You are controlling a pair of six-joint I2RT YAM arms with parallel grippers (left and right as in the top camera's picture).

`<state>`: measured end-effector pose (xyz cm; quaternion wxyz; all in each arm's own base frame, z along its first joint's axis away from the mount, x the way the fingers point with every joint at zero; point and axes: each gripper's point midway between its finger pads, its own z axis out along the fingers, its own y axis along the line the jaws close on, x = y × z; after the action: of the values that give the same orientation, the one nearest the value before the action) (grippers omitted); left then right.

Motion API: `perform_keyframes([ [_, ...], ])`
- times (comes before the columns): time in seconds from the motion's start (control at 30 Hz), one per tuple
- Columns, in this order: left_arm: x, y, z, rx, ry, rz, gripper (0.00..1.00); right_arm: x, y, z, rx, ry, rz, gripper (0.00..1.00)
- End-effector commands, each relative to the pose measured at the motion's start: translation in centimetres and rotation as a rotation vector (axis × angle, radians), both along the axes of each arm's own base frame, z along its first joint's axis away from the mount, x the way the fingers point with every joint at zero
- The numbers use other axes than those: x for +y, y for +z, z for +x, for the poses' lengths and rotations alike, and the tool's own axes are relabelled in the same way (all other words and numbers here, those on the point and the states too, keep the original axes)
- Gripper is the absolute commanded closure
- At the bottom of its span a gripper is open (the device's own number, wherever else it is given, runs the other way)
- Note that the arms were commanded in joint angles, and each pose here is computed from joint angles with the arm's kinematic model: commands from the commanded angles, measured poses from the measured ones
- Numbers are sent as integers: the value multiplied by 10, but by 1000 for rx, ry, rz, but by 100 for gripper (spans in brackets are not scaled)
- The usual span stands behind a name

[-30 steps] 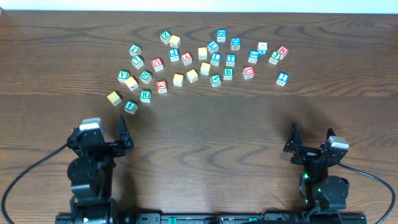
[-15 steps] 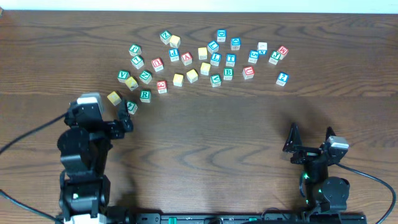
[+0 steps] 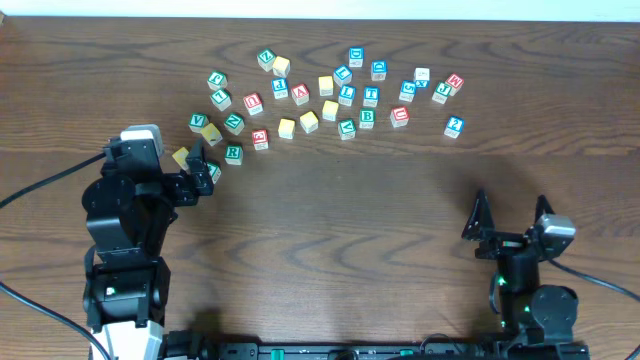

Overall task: Spell out ROBOT
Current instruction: 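Raise both arms and move the left gripper over the block pile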

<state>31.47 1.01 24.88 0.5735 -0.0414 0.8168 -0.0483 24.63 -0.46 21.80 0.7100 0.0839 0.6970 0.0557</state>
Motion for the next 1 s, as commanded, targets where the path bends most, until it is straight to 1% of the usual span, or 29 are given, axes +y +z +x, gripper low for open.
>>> perform_keyframes([
  [0.0, 0, 23, 2, -28, -5, -1, 2, 0, 24, 3, -6, 0, -20, 1],
  [0.17, 0, 32, 2, 4, -4, -5, 2, 4, 40, 19, 73, 22, -25, 1],
  [0.37, 1, 45, 10, 67, -4, -12, 3, 15, 61, 47, 203, 84, -22, 1],
  [0.63, 2, 52, 23, 220, -5, -25, 2, 27, 76, 78, 443, 149, -10, 1],
  [0.97, 5, 38, 44, 457, -5, -50, 2, 38, 81, 106, 704, 215, 3, 1],
])
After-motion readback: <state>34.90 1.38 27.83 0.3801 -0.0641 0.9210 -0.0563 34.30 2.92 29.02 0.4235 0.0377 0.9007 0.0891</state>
